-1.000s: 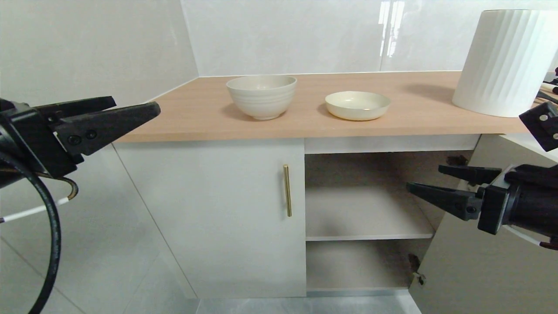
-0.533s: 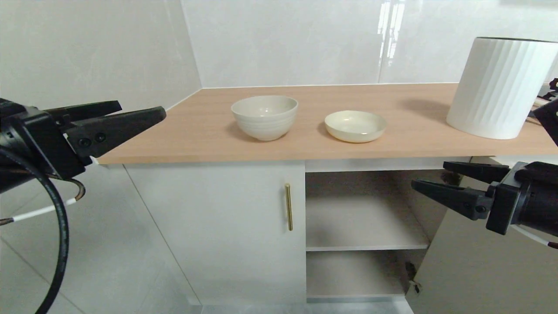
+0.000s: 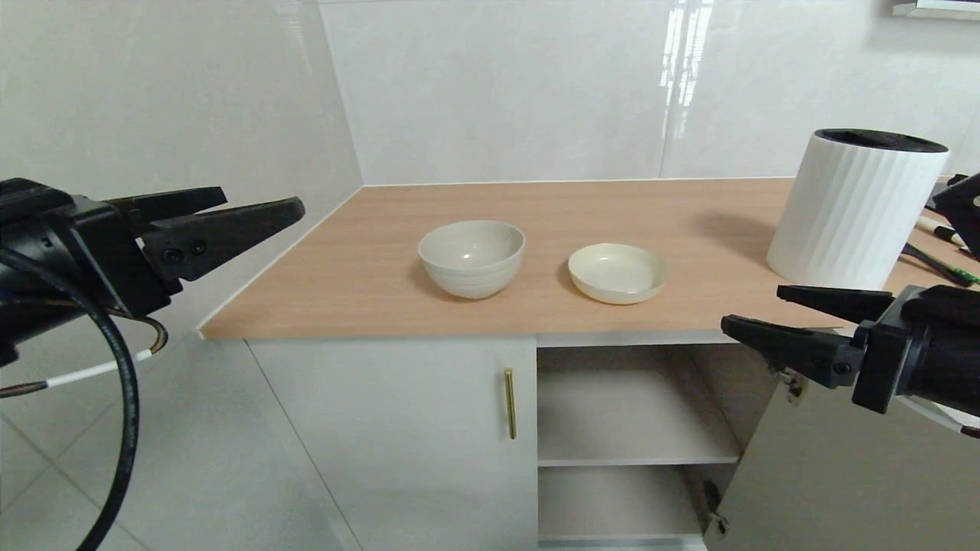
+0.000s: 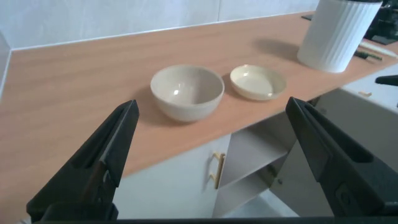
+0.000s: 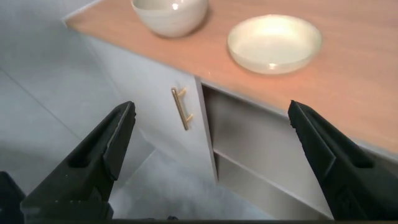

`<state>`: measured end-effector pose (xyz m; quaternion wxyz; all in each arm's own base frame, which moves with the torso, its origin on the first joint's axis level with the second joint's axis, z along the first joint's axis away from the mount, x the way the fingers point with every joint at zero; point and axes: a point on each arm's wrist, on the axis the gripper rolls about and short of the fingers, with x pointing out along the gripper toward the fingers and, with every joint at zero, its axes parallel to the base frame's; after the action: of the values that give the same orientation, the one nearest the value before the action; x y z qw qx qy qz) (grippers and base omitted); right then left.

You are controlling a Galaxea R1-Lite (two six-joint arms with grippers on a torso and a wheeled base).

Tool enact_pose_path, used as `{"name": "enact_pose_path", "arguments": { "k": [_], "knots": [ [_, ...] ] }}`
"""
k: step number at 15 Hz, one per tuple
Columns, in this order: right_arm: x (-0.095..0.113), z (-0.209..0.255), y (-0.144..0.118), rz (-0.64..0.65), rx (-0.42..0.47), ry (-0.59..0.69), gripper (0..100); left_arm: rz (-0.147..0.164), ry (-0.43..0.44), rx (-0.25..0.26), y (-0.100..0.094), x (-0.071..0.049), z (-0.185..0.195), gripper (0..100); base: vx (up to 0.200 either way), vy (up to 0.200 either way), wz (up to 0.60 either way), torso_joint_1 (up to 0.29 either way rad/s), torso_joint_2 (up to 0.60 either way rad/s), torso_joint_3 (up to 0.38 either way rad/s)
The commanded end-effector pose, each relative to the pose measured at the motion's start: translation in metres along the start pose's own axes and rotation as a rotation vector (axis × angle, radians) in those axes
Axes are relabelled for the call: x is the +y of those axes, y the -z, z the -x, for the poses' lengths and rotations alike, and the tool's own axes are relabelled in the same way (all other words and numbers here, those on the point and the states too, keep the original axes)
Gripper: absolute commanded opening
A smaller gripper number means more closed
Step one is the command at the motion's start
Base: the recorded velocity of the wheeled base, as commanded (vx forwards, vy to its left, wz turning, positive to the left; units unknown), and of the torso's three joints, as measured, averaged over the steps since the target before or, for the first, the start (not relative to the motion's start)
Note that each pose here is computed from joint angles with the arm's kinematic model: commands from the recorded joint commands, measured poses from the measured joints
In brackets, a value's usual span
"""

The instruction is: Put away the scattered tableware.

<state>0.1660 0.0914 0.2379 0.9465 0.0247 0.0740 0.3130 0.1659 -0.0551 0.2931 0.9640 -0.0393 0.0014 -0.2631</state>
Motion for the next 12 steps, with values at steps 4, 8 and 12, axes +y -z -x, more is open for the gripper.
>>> {"name": "enact_pose_path", "arguments": {
  "k": [4, 8, 12],
  "knots": [
    [-0.003, -0.014, -0.001, 0.018, -0.005, 0.000, 100, 0.012, -0.002, 0.049, 0.008, 0.004, -0.016, 100, 0.000, 0.000, 0.00, 0.164, -0.45, -0.289],
    [-0.020, -0.058, 0.004, 0.059, -0.076, 0.043, 100, 0.031, 0.000, 0.128, 0.020, 0.011, -0.057, 100, 0.000, 0.000, 0.00, 0.037, -0.10, -0.066],
    [-0.026, -0.108, -0.023, -0.006, -0.006, 0.185, 100, 0.038, -0.206, 0.235, 0.030, 0.031, -0.123, 100, 0.000, 0.000, 0.00, 0.000, 0.00, 0.000]
  ]
}}
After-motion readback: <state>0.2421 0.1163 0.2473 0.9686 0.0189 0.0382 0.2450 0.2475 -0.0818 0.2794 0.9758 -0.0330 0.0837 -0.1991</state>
